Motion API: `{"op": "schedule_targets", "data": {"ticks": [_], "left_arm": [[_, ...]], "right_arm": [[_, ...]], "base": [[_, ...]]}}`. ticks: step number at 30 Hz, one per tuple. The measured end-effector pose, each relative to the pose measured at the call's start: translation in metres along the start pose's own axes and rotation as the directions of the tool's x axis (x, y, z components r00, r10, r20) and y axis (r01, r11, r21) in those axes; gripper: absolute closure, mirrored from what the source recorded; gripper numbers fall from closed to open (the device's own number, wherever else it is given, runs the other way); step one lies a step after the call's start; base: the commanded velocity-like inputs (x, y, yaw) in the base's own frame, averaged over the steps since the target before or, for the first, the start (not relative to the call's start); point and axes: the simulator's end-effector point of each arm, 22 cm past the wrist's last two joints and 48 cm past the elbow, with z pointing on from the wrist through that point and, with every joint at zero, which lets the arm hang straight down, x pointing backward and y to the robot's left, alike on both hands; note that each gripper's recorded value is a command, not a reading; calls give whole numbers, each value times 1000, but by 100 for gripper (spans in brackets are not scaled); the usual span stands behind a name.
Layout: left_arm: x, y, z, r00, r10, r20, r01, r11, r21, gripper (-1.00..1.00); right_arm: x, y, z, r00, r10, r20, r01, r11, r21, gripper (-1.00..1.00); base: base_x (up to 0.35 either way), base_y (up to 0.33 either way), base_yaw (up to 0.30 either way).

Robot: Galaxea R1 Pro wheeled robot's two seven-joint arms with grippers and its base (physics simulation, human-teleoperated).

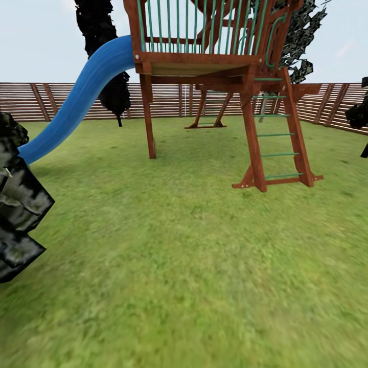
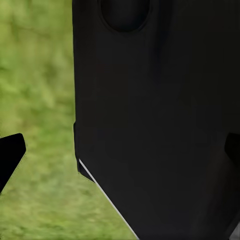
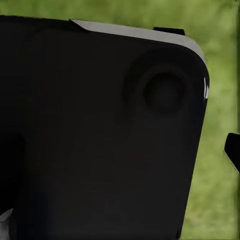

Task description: Take the three Easter eggs out of the wicker basket on the lawn in the garden, then place them on the lawn next to a single tree (choose any tree) so that all three eggs are next to the same tree and none are left in the basket.

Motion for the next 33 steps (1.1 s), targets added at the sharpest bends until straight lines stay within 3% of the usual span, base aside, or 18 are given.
{"op": "schedule_targets", "data": {"ticks": [33], "left_arm": [[0,0,0,1000,0,0,0,1000,0,-100]], "right_arm": [[0,0,0,1000,0,0,0,1000,0,-100]], "base": [[314,0,0]]}}
